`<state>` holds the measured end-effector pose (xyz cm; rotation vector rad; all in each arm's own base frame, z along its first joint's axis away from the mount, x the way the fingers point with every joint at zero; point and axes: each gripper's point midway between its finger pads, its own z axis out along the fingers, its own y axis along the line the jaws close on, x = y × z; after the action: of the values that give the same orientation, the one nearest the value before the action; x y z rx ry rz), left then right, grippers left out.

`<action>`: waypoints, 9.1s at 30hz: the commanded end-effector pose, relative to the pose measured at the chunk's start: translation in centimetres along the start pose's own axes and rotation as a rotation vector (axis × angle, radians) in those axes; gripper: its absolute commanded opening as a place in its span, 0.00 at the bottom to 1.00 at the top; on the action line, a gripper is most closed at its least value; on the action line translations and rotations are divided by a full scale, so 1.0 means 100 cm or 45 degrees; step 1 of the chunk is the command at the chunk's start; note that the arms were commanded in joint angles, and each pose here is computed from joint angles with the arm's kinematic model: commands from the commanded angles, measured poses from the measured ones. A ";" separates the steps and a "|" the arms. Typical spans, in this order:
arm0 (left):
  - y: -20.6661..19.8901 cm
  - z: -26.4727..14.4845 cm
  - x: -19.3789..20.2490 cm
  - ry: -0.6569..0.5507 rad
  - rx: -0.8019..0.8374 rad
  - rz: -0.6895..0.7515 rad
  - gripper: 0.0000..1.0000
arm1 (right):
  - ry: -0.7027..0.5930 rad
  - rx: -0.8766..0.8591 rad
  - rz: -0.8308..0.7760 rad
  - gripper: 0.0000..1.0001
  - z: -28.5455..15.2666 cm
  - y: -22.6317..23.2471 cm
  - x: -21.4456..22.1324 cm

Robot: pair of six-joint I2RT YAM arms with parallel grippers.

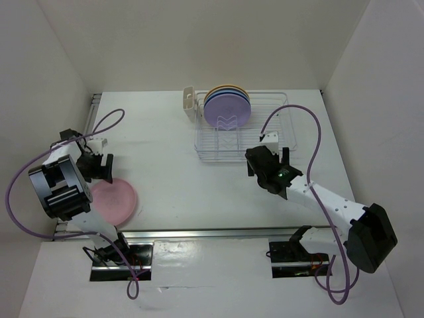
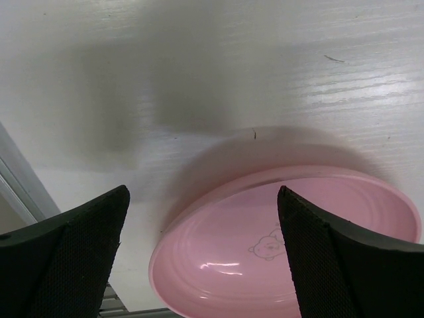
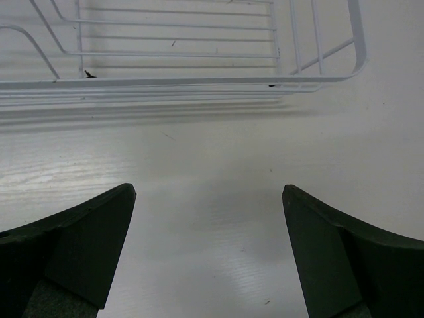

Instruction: Load the plates into the dish rack

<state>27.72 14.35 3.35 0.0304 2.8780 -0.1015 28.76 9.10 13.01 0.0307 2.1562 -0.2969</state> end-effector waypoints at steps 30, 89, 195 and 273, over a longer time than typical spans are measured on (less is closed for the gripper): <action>-0.039 0.025 0.015 0.084 0.101 0.072 0.69 | 0.007 0.037 0.080 1.00 0.009 -0.011 -0.007; -0.128 0.006 -0.161 -0.572 0.351 0.186 0.00 | -0.147 -0.042 0.102 1.00 -0.006 -0.005 -0.059; -0.429 -0.063 -0.295 -1.931 -0.596 1.410 0.58 | 0.047 0.097 0.068 1.00 -0.022 -0.023 -0.020; -0.372 -0.271 -0.338 -1.459 0.887 0.558 1.00 | -0.653 0.392 -0.072 1.00 -0.107 -0.026 -0.253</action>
<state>51.18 -22.80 36.48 0.7266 1.6196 -0.7170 34.94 13.71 34.96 -0.0533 1.6679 -0.5779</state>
